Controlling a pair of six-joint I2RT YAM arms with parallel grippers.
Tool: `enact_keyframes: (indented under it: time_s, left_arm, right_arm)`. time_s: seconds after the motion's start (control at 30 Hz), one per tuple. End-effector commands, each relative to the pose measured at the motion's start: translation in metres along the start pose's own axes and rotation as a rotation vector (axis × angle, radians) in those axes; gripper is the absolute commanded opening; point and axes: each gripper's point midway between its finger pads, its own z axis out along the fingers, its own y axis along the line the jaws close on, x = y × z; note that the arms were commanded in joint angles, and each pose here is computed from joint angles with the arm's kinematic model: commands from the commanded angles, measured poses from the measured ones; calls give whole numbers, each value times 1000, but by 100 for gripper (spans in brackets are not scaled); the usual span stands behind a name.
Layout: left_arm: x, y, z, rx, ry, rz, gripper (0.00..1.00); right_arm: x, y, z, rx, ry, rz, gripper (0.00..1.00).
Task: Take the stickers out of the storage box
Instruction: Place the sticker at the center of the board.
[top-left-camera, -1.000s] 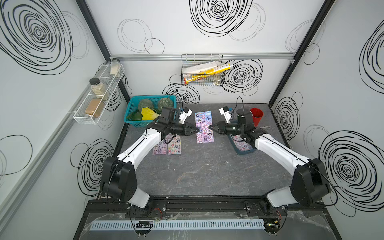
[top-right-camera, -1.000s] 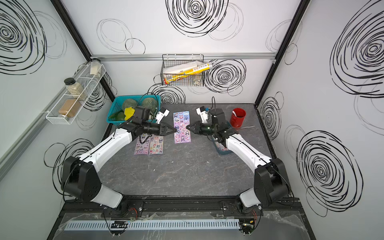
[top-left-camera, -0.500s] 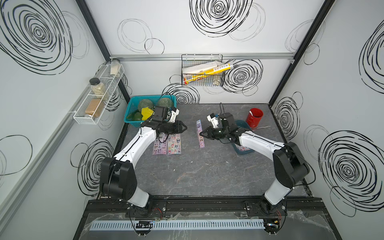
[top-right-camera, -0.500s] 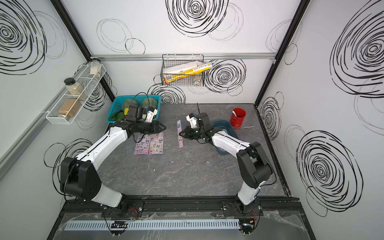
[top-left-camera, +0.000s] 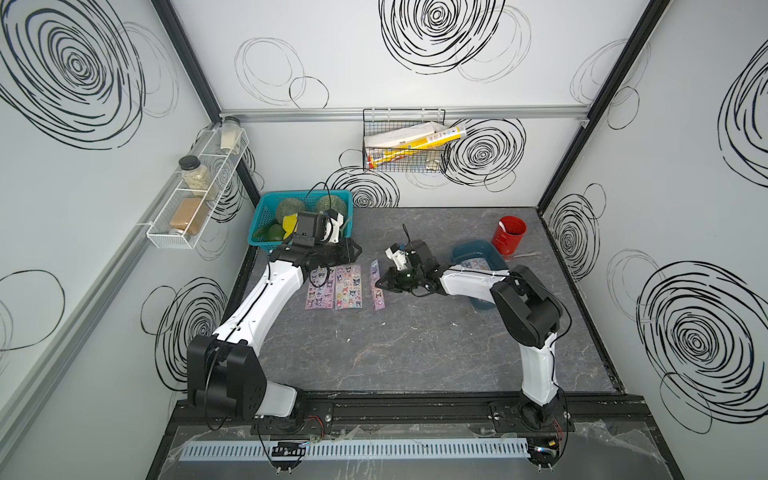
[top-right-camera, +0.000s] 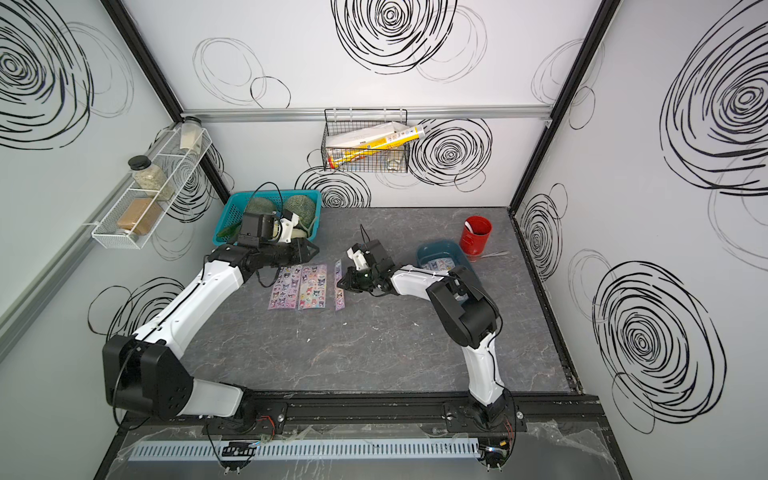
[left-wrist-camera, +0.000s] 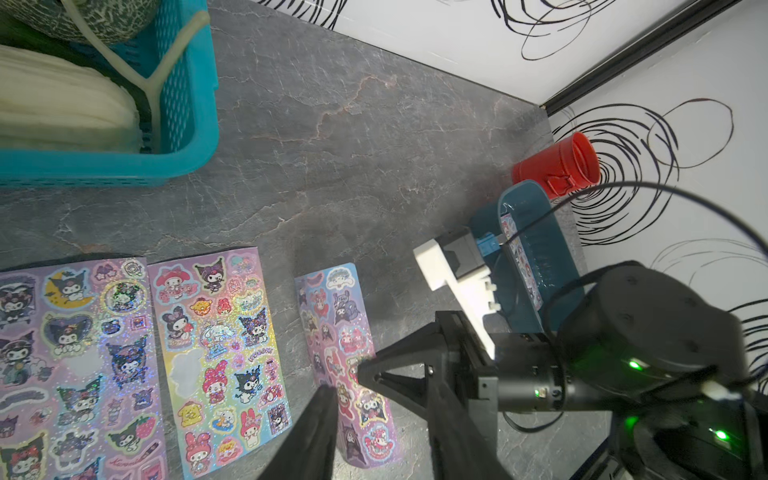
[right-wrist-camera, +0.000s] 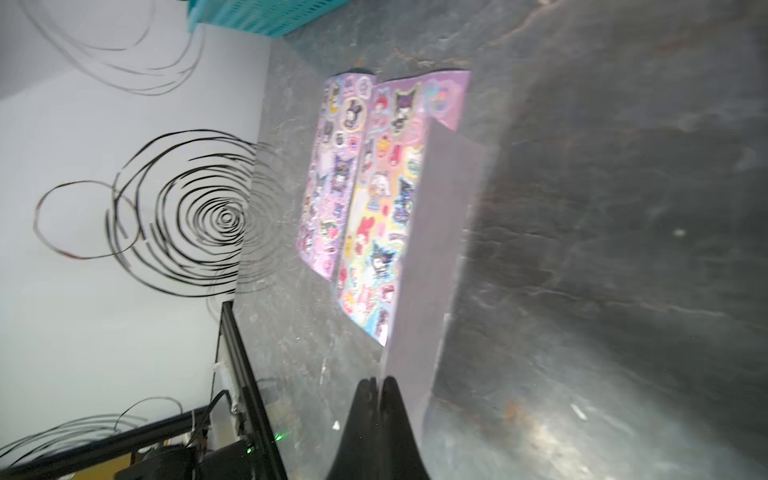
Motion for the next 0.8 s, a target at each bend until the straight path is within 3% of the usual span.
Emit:
enact_keyframes:
  time_s: [0.0,0.77]
  left_arm:
    - [-10,-5,-6,19,-42,14,41]
    - [-6,-4,2,36,-18,19,42]
  right_arm:
    - [-9,-21,-7,79,-50,4,0]
    - [-22,-55,25,197,-28,21,1]
